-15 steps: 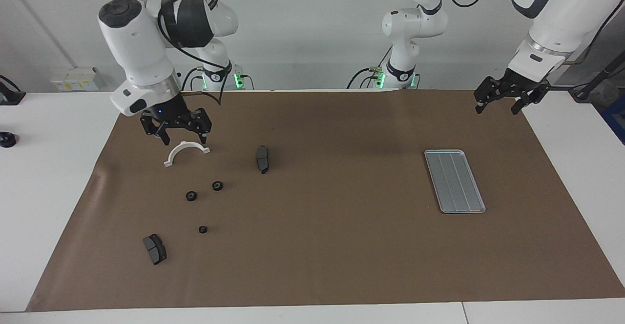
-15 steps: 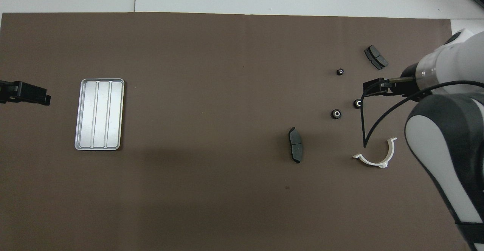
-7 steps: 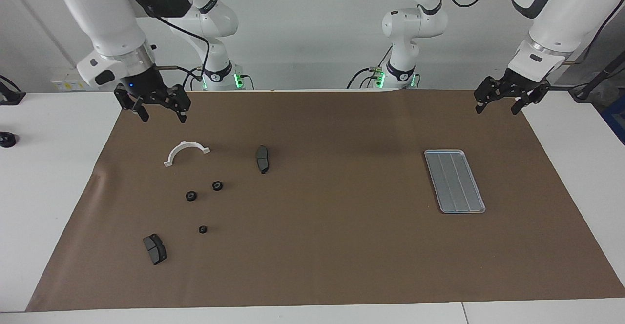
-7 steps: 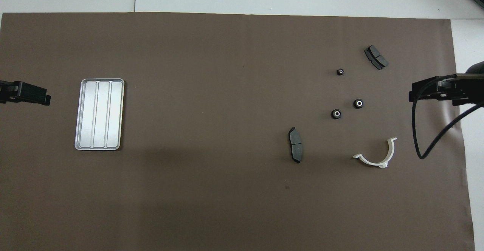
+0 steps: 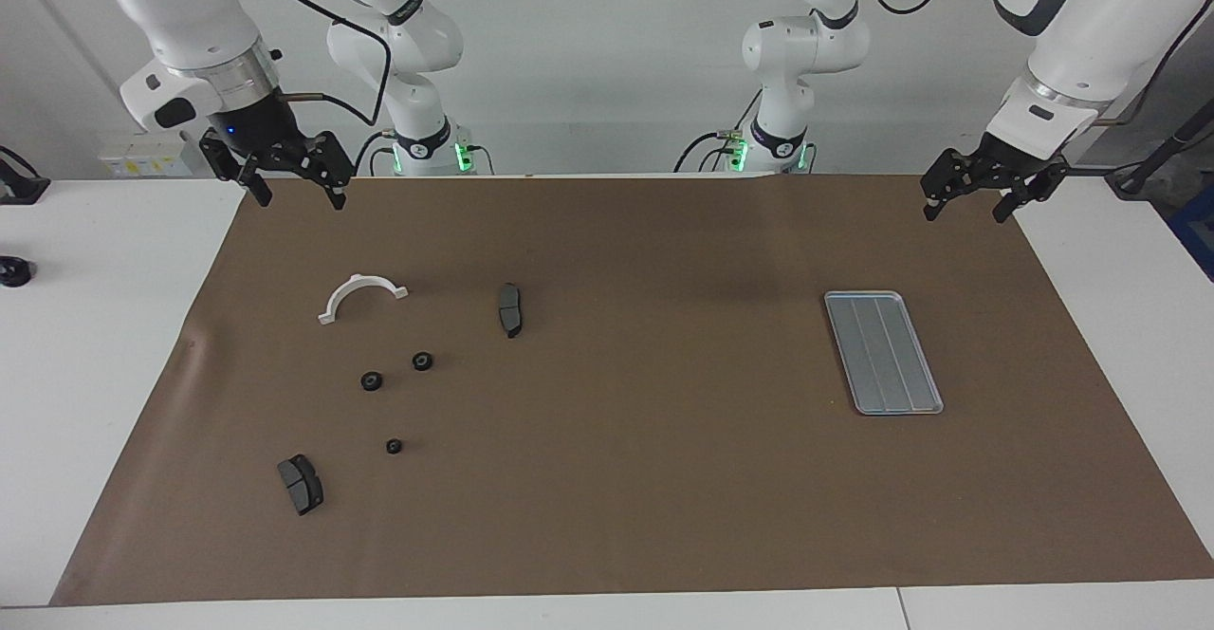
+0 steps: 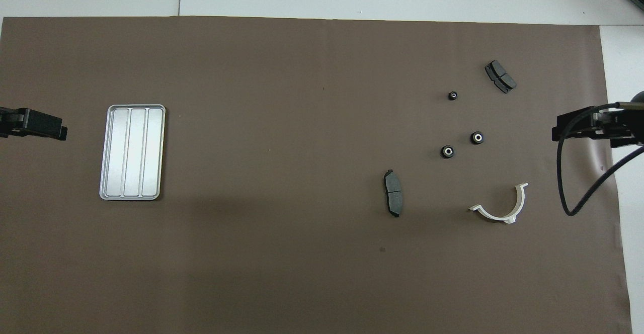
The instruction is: Place bearing gear from tray to pile
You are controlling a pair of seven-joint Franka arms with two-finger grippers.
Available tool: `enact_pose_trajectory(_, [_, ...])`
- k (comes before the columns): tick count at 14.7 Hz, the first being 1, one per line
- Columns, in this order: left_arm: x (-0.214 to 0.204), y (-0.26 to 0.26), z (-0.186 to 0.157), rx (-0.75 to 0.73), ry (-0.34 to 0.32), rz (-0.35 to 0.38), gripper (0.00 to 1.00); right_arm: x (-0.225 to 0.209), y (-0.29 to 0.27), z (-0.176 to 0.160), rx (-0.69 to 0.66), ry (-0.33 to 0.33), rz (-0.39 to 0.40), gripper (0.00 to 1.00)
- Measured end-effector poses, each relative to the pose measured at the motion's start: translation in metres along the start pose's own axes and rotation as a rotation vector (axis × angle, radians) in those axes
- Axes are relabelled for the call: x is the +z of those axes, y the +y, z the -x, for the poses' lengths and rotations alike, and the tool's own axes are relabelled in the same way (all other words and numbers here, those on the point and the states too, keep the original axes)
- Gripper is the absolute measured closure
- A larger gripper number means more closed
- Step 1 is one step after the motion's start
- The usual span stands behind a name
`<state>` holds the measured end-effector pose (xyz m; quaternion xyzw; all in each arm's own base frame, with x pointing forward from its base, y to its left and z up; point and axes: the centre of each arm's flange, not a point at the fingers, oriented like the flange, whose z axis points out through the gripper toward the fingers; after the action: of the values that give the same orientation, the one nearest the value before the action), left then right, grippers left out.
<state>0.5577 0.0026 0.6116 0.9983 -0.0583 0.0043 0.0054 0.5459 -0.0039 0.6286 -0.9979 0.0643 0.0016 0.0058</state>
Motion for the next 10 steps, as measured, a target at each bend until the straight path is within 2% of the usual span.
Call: enact_pose_trajectory(10, [0.000,0.000,0.000,0.000,0.000,0.000,0.00,0.000,-0.010,0.005,-0.019,-0.021,0.003,0.00])
